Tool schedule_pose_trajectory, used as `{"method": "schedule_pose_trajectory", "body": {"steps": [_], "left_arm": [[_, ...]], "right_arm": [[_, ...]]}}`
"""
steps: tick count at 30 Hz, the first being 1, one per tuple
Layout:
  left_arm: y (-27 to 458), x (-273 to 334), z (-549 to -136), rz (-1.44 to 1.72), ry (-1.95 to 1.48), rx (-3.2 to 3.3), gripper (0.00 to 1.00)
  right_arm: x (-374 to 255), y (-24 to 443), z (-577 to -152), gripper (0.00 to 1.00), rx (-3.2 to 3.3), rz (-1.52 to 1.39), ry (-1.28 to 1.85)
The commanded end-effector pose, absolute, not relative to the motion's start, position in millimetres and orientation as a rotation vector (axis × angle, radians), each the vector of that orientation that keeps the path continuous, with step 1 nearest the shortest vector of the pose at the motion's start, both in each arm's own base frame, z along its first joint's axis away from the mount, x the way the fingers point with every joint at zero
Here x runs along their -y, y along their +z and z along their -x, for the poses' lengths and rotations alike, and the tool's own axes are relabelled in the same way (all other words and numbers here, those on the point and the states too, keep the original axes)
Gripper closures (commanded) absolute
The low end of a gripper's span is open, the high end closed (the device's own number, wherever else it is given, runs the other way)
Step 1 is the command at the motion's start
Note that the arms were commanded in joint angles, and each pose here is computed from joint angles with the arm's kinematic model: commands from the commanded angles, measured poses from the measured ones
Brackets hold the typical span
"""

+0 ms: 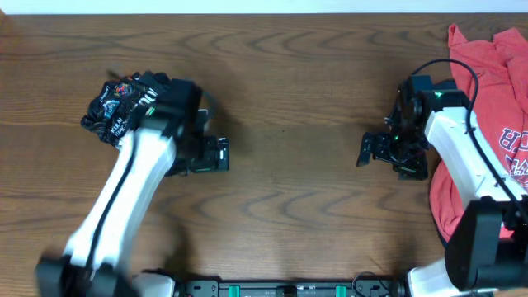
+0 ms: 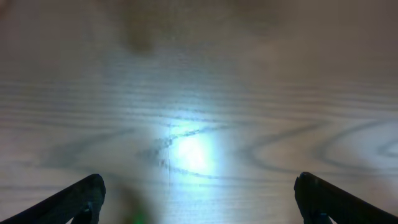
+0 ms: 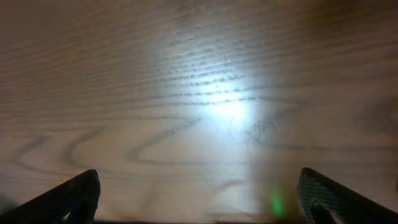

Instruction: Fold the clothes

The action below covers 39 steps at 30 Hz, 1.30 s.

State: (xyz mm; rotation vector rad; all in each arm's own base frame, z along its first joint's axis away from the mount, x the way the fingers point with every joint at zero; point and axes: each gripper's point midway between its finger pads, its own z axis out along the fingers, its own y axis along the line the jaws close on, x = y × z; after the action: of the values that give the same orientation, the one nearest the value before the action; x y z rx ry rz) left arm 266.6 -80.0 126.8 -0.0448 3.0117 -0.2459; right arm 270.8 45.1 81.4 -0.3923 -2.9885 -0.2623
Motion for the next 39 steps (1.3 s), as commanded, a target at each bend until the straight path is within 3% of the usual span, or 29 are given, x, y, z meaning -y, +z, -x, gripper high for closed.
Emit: {"method": "schedule_pose_trajectory", "body": {"steps": [1,10,19,39], "left_arm": [[147.5,72.3,-251.3,0.043,-0.247,-2.875,0.02],[216.5,53.1,-221.7,0.045,-0.302,-2.219,0.02],[254.3,44.2,-180.8,0.035,-0.342,-1.991,0.02],[254.5,43.9,-178.9,0.035,-0.343,-1.987,0.02]], "right_arm": [[-49.2,94.0,-267.9,0.01,3.092,0.397,-0.273],[-26.8,174.8,-267.4,0.01,3.831,0.683,-0.179],[-11.8,228.3,-213.0,0.01,4.06,0.8,-0.387],[3.2,192.1,-162.0,0.01,3.936,0.737,-0.192]]}}
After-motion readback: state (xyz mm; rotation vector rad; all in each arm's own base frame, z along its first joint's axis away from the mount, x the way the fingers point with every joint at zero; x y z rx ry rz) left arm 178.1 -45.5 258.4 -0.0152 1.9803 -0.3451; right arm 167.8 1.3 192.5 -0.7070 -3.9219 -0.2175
